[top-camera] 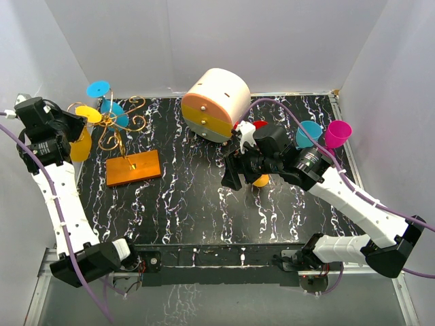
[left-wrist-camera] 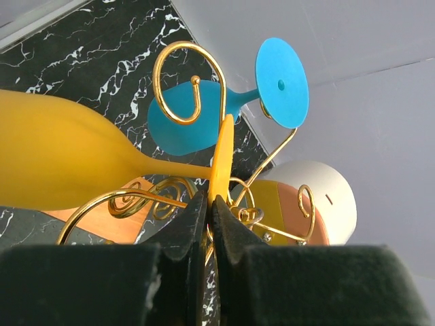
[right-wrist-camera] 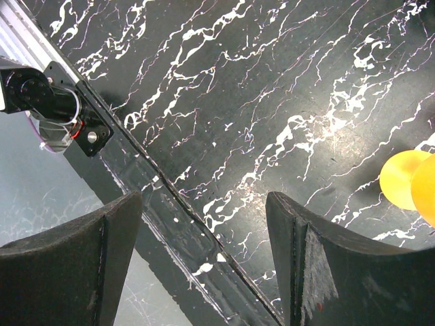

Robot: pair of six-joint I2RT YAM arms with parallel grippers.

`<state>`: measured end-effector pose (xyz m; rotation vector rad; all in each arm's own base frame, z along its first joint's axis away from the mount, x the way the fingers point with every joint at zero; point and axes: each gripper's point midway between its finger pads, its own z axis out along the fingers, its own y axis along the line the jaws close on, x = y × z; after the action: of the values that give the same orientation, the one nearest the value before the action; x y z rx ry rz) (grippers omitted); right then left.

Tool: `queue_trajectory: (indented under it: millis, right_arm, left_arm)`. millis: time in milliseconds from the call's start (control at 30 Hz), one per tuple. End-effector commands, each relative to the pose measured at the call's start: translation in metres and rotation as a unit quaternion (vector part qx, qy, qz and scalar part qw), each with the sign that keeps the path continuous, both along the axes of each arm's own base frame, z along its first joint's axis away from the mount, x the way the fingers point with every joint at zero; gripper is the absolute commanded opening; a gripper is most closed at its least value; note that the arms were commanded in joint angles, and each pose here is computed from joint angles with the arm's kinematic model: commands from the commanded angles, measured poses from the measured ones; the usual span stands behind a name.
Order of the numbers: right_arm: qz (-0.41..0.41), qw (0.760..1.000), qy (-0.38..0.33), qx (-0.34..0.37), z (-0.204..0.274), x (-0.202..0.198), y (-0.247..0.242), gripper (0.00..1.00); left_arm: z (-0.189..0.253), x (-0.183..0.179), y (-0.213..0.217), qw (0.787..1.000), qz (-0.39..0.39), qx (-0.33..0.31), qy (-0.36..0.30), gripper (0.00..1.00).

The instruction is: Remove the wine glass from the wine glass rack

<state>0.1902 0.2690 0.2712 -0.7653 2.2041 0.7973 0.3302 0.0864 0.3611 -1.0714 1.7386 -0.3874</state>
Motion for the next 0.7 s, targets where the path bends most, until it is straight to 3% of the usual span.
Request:
queue_trajectory:
  millis: [0, 667]
  right_arm:
    - [0.009, 0.999, -0.025, 0.031, 0.018, 0.002, 0.008, 0.72]
    - [0.007, 0.999, -0.024, 0.04, 0.023, 0.0, 0.008, 0.72]
  left_arm:
    - [0.031, -0.015, 0.002, 0.999, 0.02, 0.02, -0.03, 0.0]
    - [0.082, -0.051, 0.013, 0.993, 0.077, 0.074, -0.052, 0.0]
